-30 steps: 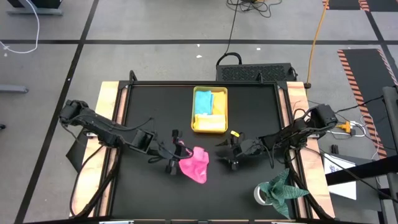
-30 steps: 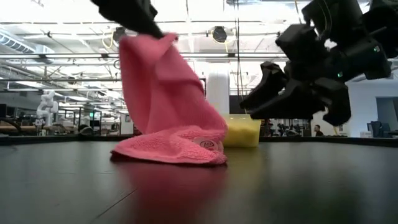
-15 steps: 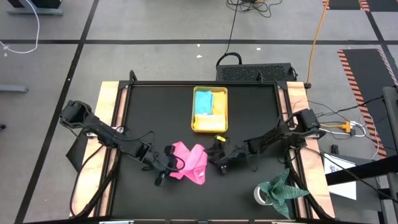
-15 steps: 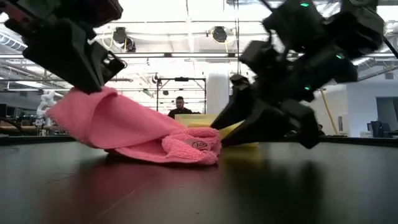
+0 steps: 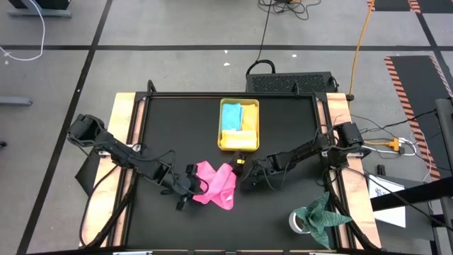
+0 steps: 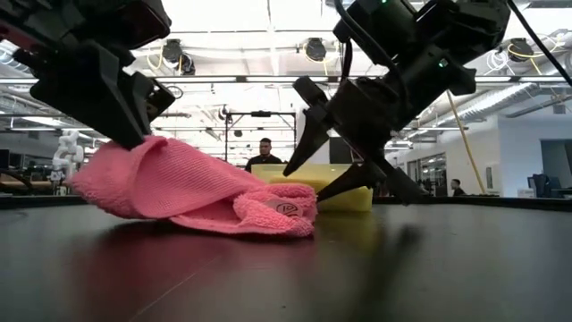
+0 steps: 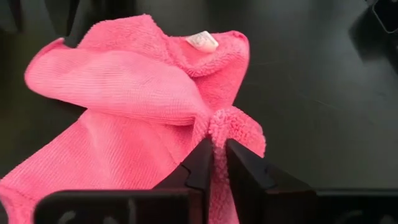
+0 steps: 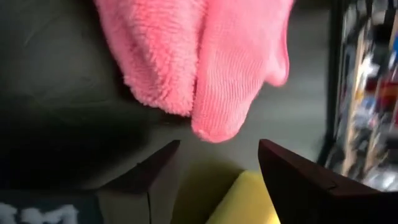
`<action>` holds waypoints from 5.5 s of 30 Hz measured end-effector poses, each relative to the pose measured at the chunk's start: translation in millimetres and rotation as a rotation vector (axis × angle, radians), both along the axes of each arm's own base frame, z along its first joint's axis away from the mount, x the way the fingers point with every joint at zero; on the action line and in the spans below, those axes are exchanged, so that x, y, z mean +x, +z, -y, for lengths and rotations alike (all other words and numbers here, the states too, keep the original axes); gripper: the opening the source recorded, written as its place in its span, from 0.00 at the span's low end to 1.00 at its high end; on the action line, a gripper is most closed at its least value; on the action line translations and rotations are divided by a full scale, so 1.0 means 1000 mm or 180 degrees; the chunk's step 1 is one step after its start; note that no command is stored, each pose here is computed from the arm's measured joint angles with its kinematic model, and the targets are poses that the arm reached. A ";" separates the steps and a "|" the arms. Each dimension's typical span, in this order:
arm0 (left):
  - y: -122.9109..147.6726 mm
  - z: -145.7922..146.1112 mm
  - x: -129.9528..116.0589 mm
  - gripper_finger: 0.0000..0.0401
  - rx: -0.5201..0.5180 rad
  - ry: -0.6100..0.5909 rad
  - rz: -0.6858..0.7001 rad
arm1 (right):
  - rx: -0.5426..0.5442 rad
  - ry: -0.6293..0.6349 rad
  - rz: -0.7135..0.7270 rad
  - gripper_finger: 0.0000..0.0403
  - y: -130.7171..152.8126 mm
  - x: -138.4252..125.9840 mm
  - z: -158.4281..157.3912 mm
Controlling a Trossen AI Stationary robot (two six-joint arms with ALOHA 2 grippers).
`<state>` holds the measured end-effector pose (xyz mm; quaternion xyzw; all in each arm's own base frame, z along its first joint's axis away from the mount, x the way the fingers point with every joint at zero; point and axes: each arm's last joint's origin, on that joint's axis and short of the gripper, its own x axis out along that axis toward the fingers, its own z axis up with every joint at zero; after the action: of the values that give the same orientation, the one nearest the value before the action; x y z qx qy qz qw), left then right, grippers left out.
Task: Fold microfiber towels
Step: Fold the pink towel
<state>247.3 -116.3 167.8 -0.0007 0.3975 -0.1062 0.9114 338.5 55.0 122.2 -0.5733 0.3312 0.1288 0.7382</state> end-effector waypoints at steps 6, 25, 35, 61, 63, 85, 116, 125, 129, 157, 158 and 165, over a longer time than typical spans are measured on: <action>0.001 -0.001 0.001 0.24 0.0046 0.0049 0.0066 | -0.0142 0.0594 -0.0091 0.39 -0.001 0.003 0.007; 0.003 0.004 0.008 0.31 0.0050 -0.0258 0.0331 | -0.0165 -0.0042 0.0066 0.00 0.005 0.003 0.017; -0.030 0.010 0.023 0.31 0.0010 -0.0452 0.0198 | 0.0636 -0.0660 0.0013 0.00 0.040 -0.024 0.009; -0.026 0.005 0.032 0.31 -0.0093 -0.0516 0.0276 | 0.0844 -0.0775 0.0079 0.00 0.042 -0.046 0.007; -0.030 -0.001 0.034 0.31 -0.0283 -0.0516 0.0111 | 0.0842 -0.0773 0.0078 0.00 0.042 -0.046 0.007; -0.030 0.033 0.021 0.31 -0.0165 -0.0731 0.0236 | 0.0875 -0.0813 0.0070 0.00 0.042 -0.046 0.007; -0.057 0.039 0.022 0.31 -0.1070 -0.0858 -0.0454 | 0.1166 -0.0717 0.0166 0.00 0.026 -0.056 0.009; -0.050 0.035 0.022 0.31 -0.0896 -0.0740 -0.0339 | 0.1161 0.0168 0.0263 0.18 0.002 -0.046 -0.009; -0.050 0.034 0.023 0.31 -0.0893 -0.0722 -0.0335 | 0.0663 0.0632 0.0304 0.33 -0.015 -0.040 -0.019; -0.046 0.027 0.030 0.31 -0.0891 -0.0611 -0.0135 | 0.0401 0.0695 -0.0249 0.34 -0.009 -0.033 -0.022; -0.046 0.026 0.031 0.31 -0.0883 -0.0610 -0.0132 | 0.0424 0.0704 -0.0230 0.34 -0.009 -0.033 -0.022; -0.047 0.025 0.031 0.31 -0.0863 -0.0623 -0.0127 | 0.0365 0.0979 -0.0111 0.44 -0.005 -0.030 -0.022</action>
<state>278.4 -141.8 121.3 -0.0871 0.3957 -0.2472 0.8802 308.9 76.7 117.5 -0.5718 0.2445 0.2689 0.7355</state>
